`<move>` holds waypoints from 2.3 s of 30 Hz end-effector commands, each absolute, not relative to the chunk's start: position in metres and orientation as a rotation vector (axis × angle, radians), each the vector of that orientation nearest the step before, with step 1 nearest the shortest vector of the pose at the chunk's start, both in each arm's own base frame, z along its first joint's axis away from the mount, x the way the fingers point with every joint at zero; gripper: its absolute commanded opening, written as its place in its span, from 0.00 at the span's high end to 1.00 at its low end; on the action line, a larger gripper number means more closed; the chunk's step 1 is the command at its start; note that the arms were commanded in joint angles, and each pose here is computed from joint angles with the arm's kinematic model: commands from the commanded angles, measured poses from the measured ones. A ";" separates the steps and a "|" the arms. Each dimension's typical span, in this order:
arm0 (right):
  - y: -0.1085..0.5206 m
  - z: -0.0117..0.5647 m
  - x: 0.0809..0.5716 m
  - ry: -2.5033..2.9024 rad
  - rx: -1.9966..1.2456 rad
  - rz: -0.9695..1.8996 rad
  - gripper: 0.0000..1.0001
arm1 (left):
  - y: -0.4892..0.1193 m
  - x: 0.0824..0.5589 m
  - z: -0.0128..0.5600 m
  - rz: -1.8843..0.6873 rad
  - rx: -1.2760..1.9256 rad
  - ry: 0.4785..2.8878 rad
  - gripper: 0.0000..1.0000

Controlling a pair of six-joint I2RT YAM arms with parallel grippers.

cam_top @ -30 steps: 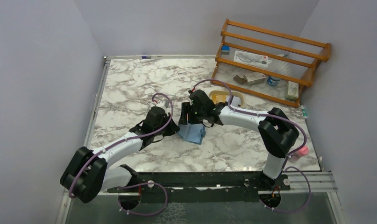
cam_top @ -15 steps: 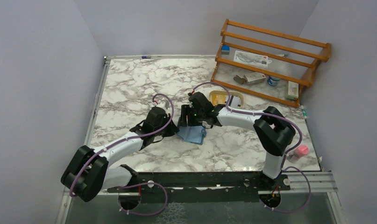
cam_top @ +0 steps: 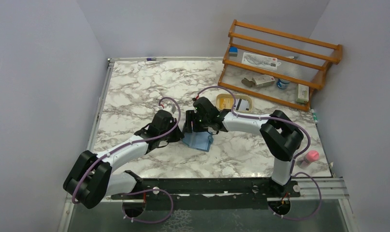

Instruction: Take the credit cards out of the card holder

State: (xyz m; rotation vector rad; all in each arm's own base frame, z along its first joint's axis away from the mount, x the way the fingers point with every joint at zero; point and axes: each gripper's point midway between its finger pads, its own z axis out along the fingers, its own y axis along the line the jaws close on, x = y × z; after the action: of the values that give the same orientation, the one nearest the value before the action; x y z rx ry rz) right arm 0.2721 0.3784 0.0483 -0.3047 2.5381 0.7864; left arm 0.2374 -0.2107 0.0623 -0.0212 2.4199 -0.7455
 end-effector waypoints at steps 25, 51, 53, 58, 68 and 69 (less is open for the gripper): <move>0.323 -0.019 0.225 2.704 -0.588 0.284 0.40 | -0.222 0.261 0.119 -0.792 0.015 2.244 1.00; 0.366 0.081 0.225 2.130 -0.799 0.680 0.06 | -0.217 0.257 0.109 -0.761 -0.018 2.295 1.00; 0.370 0.082 0.228 2.119 -0.816 0.679 0.06 | -0.218 0.257 0.108 -0.767 -0.022 2.299 1.00; 0.386 0.096 0.224 2.057 -0.820 0.797 0.08 | -0.217 0.257 0.111 -0.768 -0.035 2.298 1.00; 0.402 0.096 0.231 2.061 -0.794 0.840 0.09 | -0.213 0.256 0.114 -0.745 -0.048 2.301 1.00; 0.402 0.096 0.232 2.062 -0.788 0.843 0.09 | -0.213 0.256 0.114 -0.743 -0.049 2.301 1.00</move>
State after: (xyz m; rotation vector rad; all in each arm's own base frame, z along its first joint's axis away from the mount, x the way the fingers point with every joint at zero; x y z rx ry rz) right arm 0.2283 0.3902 0.0898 -0.7945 2.0889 0.7922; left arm 0.2475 -0.2102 0.0943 -0.0343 2.3534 -0.7308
